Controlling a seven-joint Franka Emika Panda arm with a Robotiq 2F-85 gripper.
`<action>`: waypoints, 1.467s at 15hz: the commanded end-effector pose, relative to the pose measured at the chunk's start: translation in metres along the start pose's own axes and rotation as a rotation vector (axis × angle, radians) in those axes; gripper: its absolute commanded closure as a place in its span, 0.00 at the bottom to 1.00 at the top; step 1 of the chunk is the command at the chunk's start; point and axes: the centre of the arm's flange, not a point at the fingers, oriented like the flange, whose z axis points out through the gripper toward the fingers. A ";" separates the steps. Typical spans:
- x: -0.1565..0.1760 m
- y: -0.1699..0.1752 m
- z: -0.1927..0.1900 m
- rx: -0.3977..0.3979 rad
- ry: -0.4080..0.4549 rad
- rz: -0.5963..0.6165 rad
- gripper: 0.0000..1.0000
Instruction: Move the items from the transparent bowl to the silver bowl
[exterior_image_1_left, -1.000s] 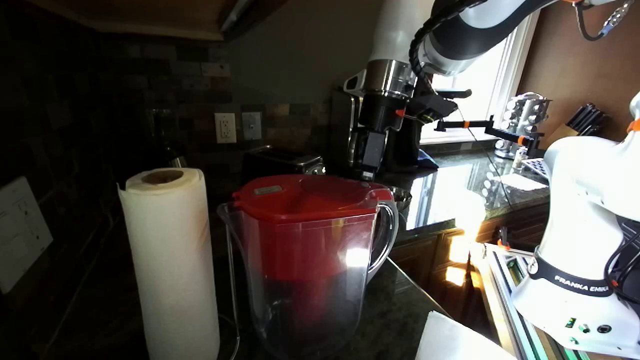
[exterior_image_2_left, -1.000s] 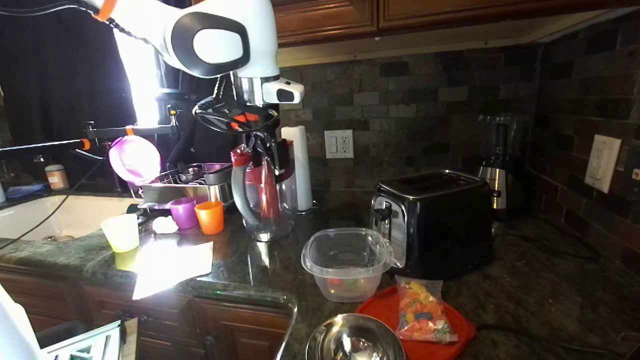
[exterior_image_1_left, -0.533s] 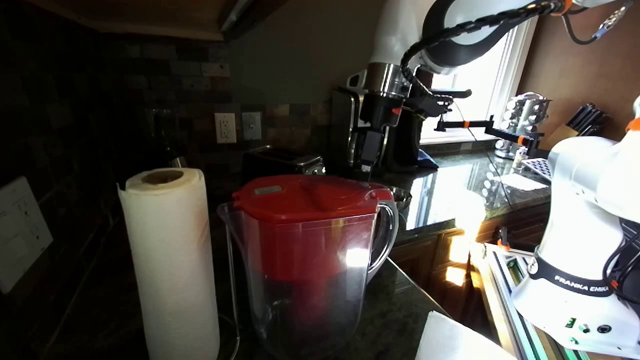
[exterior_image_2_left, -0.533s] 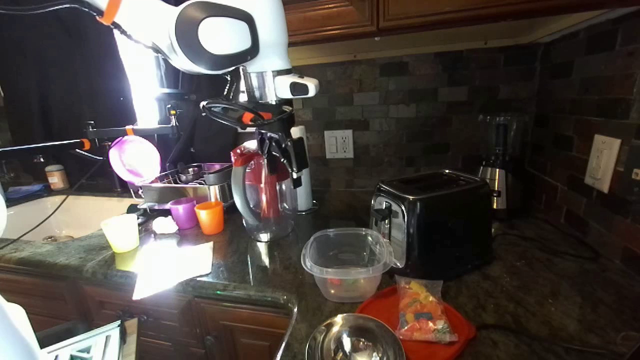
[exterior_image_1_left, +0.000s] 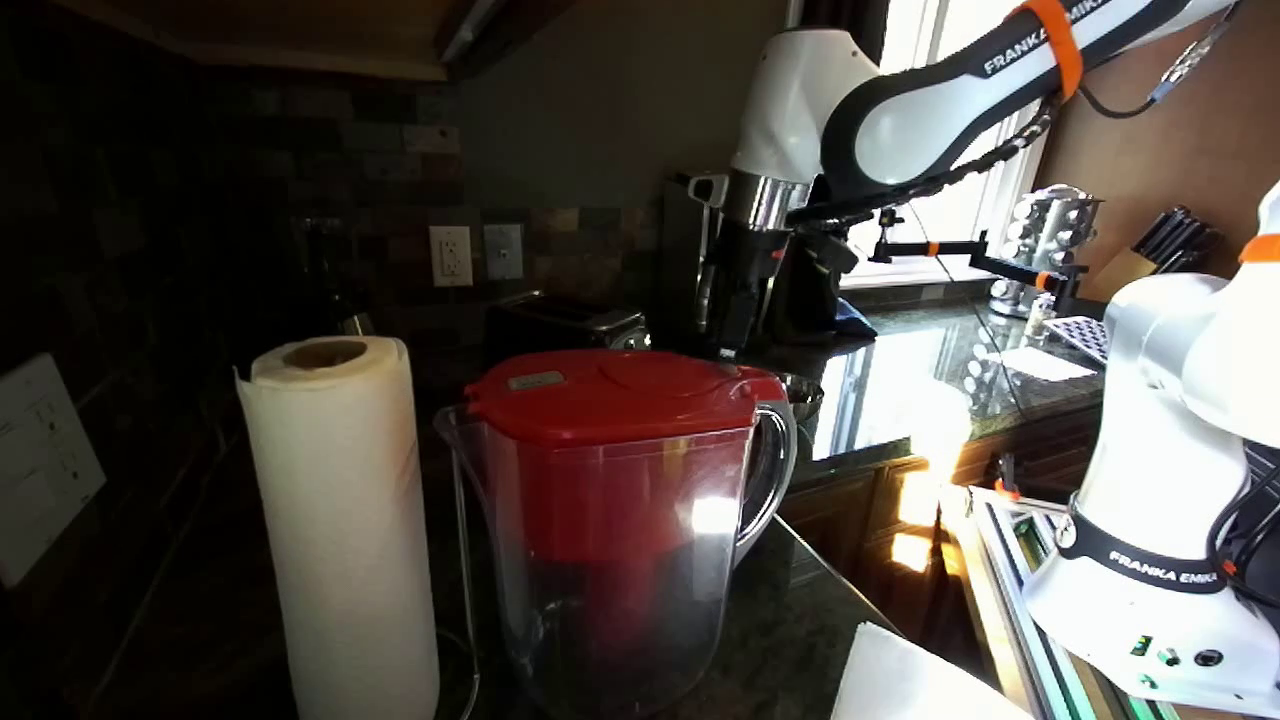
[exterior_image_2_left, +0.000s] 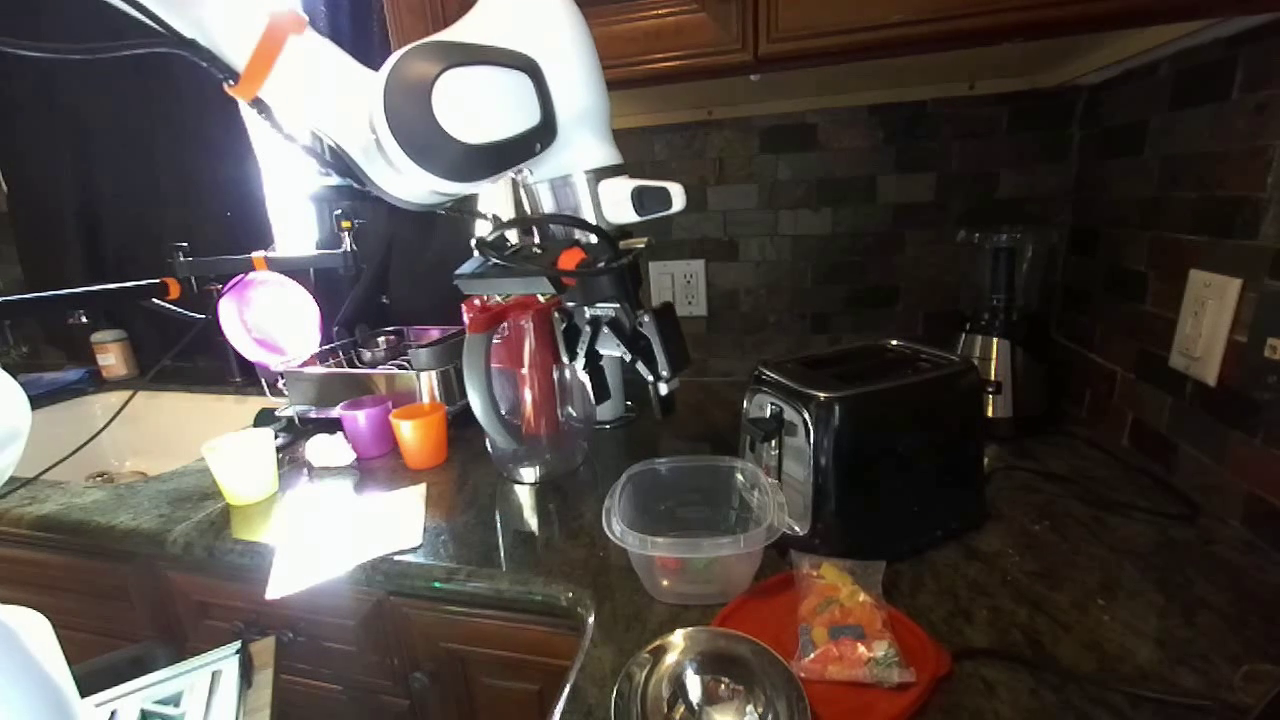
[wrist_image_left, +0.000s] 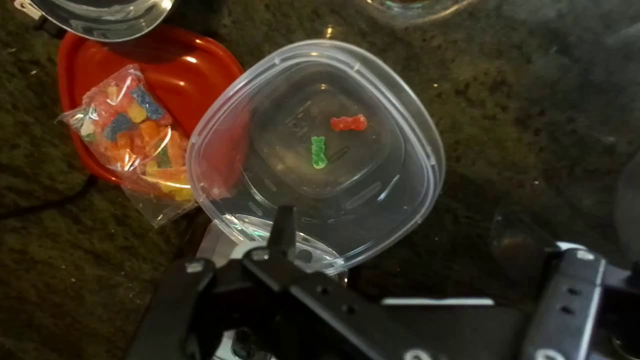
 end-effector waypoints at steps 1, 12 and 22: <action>0.000 0.004 0.008 -0.004 0.001 -0.001 0.00; 0.014 0.026 0.052 0.020 -0.083 0.049 0.00; 0.033 0.040 0.095 0.054 -0.133 0.079 0.00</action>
